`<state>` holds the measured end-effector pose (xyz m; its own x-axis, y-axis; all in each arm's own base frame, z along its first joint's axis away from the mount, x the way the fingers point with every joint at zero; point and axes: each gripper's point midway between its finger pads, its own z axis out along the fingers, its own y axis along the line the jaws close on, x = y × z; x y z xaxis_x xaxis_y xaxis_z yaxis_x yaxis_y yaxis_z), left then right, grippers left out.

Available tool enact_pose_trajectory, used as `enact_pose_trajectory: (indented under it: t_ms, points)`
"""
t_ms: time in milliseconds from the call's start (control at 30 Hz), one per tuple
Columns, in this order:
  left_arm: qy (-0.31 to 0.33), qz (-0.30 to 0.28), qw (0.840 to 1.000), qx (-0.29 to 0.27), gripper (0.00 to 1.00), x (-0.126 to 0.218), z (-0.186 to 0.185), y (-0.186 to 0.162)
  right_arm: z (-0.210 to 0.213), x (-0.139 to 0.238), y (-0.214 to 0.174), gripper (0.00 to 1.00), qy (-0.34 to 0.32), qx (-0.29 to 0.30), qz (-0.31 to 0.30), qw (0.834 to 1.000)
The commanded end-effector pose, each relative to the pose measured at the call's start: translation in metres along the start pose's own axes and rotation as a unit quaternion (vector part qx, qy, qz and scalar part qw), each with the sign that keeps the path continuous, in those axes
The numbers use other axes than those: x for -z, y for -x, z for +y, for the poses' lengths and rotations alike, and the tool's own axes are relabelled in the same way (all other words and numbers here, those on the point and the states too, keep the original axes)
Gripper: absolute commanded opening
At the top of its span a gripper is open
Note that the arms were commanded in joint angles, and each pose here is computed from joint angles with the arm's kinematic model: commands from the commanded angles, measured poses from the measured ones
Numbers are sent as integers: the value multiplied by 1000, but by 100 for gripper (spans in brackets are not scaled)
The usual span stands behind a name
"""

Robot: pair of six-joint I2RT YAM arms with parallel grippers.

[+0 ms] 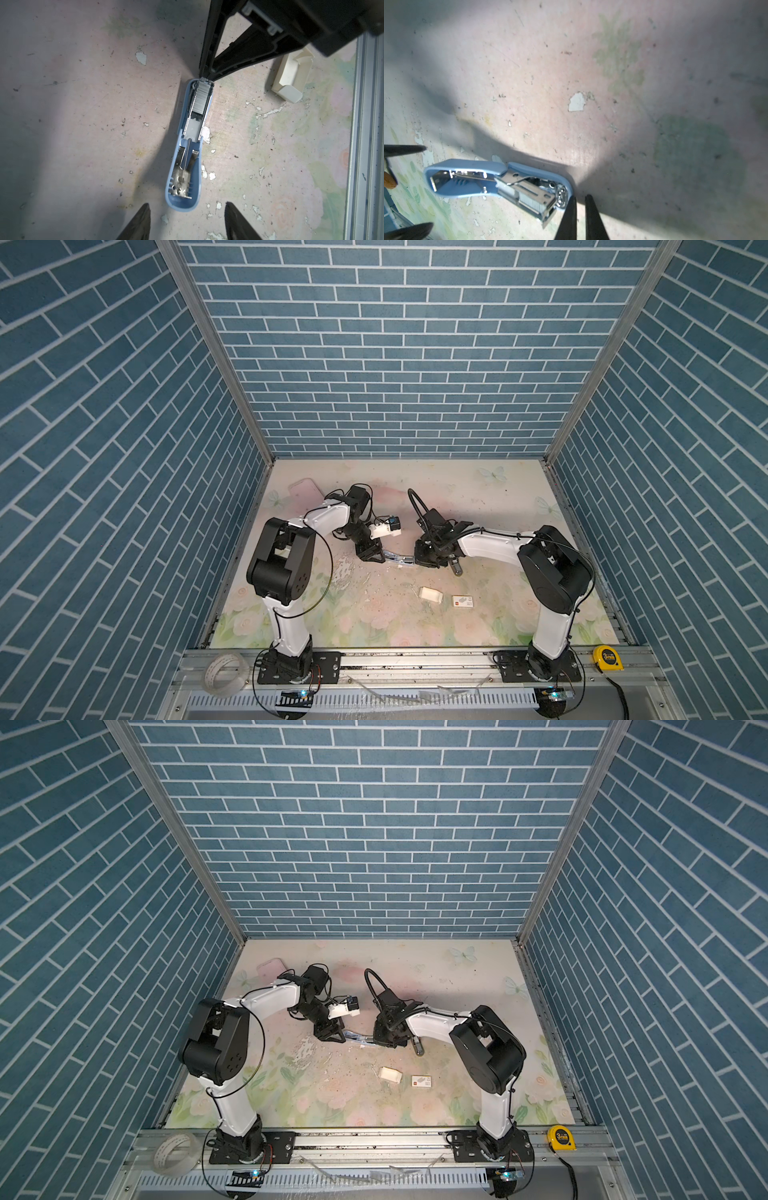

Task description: Load the staples into the stapler

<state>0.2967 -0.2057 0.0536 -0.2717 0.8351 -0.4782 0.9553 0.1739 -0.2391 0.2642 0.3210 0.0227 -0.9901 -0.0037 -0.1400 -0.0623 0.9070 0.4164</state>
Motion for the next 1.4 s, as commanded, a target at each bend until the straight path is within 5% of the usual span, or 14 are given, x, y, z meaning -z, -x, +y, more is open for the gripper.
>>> enact_pose_trajectory:
  t_ms: [0,1367]
  points:
    - [-6,4,1000,-8,59,-2,-1,0,-8,-4,-3,13,-17,5,14,1000]
    - [12,-13,1000,-22,58,12,-12,2,9,0,8,15,24,-8,-4,1000]
